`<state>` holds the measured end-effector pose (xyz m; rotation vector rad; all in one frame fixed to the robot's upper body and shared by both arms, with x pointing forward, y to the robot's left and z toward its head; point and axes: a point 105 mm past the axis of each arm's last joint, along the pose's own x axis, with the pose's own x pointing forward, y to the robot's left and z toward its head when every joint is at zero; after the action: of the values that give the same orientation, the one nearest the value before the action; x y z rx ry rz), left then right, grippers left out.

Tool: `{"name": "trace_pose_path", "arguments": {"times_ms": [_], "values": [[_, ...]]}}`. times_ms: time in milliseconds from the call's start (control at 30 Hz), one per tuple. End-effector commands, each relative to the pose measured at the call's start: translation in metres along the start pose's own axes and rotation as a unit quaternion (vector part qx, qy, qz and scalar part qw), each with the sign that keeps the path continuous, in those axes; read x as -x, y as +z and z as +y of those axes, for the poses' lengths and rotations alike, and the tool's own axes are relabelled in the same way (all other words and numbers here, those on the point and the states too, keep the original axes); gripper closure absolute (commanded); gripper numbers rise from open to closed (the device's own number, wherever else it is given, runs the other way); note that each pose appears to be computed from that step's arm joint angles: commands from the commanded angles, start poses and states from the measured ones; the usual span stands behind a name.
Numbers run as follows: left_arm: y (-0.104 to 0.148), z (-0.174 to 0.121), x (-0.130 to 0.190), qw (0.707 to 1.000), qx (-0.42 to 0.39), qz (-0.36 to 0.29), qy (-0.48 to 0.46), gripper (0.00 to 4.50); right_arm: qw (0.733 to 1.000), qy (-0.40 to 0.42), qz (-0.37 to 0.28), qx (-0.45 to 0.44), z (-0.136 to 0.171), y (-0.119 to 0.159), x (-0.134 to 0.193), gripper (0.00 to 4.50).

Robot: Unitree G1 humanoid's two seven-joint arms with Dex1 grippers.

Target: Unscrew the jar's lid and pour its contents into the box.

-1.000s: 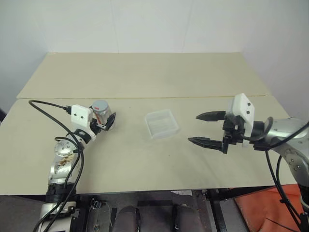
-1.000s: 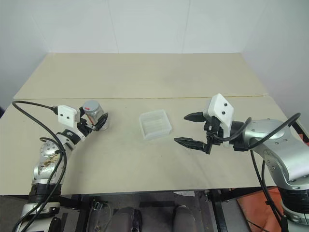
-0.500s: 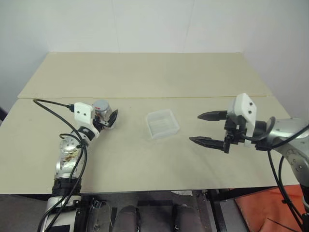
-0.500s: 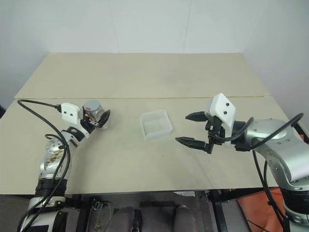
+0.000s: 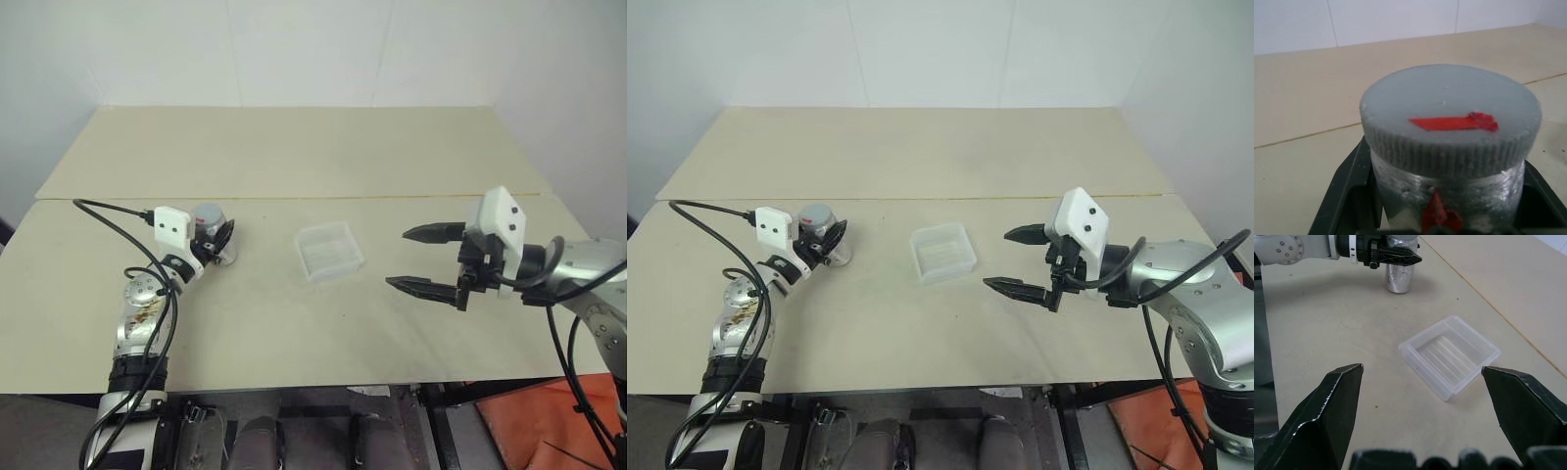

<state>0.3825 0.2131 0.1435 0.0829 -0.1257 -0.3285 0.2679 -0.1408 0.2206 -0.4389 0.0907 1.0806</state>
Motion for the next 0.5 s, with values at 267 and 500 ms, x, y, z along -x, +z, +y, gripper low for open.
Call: {"name": "trace_pose_path", "arguments": {"times_ms": [267,500], "values": [[0.079,-0.031,0.011,0.975,-0.017,-0.056,-0.213,2.23,0.998,0.003,-0.054,0.021,0.001,0.024,-0.008,0.0],[0.096,-0.067,0.019,0.909,-0.014,-0.039,-0.414,2.23,0.993,0.026,-0.115,-0.002,0.007,0.058,-0.037,0.0]]}}
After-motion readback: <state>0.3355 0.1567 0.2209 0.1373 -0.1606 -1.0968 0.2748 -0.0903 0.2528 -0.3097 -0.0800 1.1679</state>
